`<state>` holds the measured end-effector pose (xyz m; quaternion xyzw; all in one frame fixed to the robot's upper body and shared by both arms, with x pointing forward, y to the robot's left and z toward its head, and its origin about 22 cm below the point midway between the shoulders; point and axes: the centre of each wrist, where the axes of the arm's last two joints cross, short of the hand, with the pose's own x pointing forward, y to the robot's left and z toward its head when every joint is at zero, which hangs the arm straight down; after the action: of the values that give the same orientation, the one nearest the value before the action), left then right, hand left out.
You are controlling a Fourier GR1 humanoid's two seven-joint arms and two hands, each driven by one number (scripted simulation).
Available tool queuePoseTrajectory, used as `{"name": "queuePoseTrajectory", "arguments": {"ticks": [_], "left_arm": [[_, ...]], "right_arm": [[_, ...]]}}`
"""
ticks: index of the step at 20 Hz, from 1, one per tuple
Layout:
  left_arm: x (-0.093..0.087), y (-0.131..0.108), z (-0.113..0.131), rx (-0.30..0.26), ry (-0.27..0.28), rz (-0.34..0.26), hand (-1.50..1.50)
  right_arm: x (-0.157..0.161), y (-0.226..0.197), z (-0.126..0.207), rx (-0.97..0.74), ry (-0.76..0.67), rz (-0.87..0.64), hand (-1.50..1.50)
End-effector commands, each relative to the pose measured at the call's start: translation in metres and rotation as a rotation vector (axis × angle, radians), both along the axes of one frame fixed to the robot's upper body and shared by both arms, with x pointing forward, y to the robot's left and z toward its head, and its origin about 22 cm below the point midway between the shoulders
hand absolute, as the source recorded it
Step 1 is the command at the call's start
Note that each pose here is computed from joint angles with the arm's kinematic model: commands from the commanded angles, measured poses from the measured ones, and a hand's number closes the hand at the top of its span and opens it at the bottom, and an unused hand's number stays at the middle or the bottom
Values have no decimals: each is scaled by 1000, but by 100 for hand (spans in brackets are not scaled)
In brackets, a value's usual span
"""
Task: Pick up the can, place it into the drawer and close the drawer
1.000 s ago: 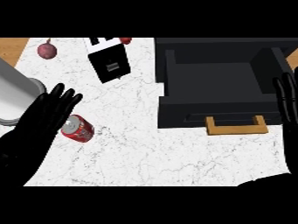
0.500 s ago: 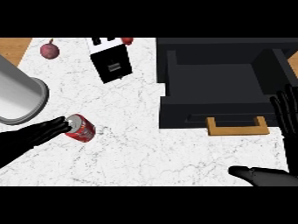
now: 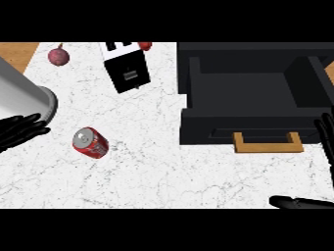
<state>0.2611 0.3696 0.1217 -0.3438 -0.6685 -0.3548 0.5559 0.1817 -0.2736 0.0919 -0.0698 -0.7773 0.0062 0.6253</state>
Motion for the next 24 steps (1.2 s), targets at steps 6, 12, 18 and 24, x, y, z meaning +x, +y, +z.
{"name": "queuePoseTrajectory", "arguments": {"ticks": [6, 12, 18, 24], "left_arm": [[18, -15, -14, 30, 28, -1, -150], [46, -9, -36, 24, 37, -21, -150], [50, -35, -51, 33, 40, 7, -150], [45, -20, -80, 40, 58, 54, -150]], "right_arm": [[-13, -6, -19, 9, 13, 5, -150], [-11, -10, -15, -8, -1, -1, -150], [-14, -27, 0, 3, -22, -18, -150], [-21, -26, -11, -8, 13, -3, -150]]}}
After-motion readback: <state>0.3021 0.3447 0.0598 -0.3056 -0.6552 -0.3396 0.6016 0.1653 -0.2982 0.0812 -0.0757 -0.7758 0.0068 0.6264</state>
